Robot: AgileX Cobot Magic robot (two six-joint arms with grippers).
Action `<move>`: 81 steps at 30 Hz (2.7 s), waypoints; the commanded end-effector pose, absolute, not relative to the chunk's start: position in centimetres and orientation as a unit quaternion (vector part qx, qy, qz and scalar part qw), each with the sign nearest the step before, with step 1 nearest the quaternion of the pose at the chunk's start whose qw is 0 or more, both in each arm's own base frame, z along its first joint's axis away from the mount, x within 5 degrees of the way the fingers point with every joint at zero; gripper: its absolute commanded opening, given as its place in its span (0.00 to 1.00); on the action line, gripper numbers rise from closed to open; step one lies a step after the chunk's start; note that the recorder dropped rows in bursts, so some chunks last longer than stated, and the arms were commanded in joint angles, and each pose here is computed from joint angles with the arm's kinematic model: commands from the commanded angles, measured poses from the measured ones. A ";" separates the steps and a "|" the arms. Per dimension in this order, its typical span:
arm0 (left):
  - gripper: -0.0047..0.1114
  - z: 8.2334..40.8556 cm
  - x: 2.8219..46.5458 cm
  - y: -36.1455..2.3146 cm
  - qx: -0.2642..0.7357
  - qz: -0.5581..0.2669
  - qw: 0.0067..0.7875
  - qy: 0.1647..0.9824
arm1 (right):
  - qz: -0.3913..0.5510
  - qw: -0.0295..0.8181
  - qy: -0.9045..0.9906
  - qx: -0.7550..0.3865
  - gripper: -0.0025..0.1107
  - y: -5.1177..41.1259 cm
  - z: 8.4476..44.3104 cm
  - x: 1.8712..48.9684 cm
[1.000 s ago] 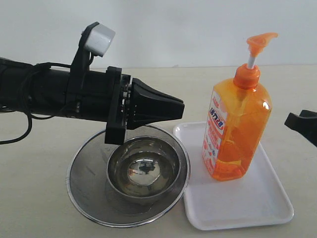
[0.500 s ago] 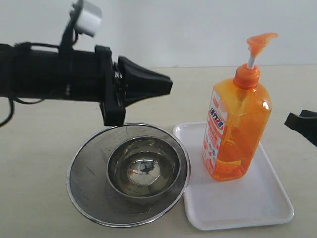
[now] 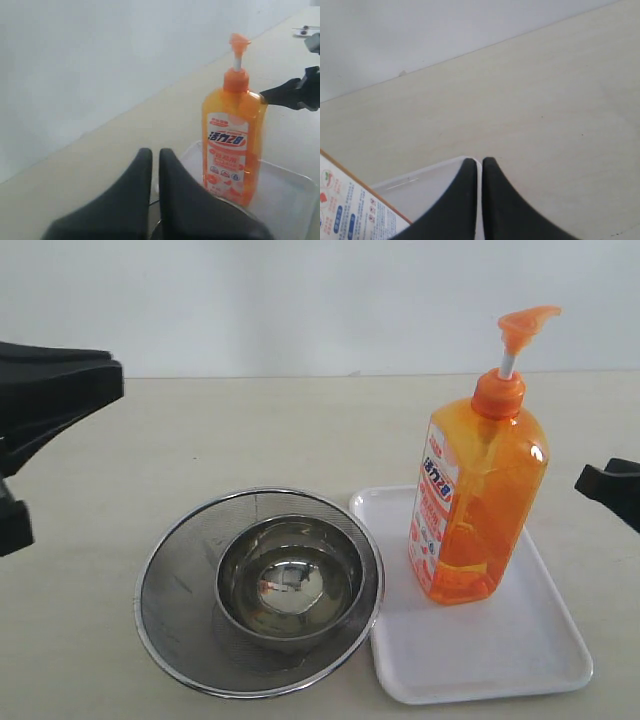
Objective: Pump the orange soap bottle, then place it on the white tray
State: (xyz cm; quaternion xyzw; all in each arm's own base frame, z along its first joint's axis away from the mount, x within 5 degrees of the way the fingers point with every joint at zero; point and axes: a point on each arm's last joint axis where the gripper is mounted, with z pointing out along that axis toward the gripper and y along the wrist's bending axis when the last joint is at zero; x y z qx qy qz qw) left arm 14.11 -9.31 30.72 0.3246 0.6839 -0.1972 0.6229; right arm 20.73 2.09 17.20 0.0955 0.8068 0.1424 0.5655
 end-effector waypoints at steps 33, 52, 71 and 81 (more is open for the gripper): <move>0.08 24.2 4.2 -3.3 0.176 -0.144 0.761 0.607 | 0.141 0.570 0.804 0.092 0.02 2.1 17.2 20.7; 0.08 21.8 4.9 -2.9 0.104 -0.171 0.731 0.652 | 0.141 0.571 0.804 0.092 0.02 2.1 17.2 20.8; 0.08 21.7 4.8 -3.1 0.114 -0.180 0.730 0.650 | 0.141 0.571 0.804 0.092 0.02 2.1 17.2 20.8; 0.08 20.9 4.9 -3.1 0.112 -0.172 0.700 0.684 | 0.140 0.571 0.804 0.091 0.02 2.1 17.2 20.8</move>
